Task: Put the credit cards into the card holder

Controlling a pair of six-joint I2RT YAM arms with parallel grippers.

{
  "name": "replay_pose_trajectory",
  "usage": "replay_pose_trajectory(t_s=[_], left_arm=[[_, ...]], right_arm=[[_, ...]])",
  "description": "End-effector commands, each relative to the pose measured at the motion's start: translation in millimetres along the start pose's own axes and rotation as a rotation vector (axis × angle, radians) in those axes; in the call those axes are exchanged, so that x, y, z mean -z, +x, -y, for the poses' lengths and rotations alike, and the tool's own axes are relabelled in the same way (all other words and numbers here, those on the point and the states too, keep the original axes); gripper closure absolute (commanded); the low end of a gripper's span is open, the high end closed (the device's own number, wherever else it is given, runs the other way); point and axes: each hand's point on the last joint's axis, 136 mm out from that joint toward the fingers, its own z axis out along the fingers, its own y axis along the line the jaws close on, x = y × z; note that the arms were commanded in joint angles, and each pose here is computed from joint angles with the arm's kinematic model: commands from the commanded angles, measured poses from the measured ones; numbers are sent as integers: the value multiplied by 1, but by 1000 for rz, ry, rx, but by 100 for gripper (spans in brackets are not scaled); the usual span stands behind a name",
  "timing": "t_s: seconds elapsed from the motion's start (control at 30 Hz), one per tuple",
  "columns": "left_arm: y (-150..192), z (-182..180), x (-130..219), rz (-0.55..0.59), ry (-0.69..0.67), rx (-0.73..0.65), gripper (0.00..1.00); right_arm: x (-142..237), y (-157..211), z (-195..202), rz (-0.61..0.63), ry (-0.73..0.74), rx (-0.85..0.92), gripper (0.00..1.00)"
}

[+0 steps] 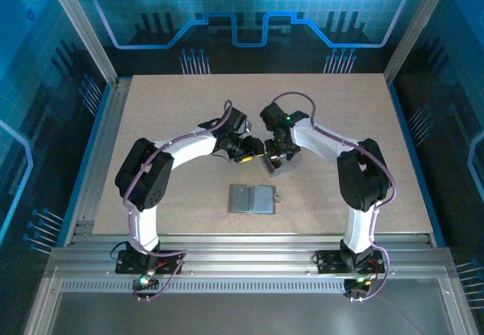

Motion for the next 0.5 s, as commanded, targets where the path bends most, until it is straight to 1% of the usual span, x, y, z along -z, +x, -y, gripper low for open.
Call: replay_pose_trajectory(t_s=[0.0, 0.23, 0.4, 0.47], left_arm=[[-4, -2, -9, -13, -50, -15, 47], [-17, -8, -24, -13, -92, -15, 44], [-22, -3, -31, -7, -55, -10, 41], [-24, -4, -32, -5, -37, 18, 41]], right_arm=[[-4, 2, -6, -16, -8, 36, 59], [-5, 3, -5, -18, -20, 33, 58], [-6, 7, -7, -26, -58, 30, 58], [-7, 8, -6, -27, -69, 24, 58]])
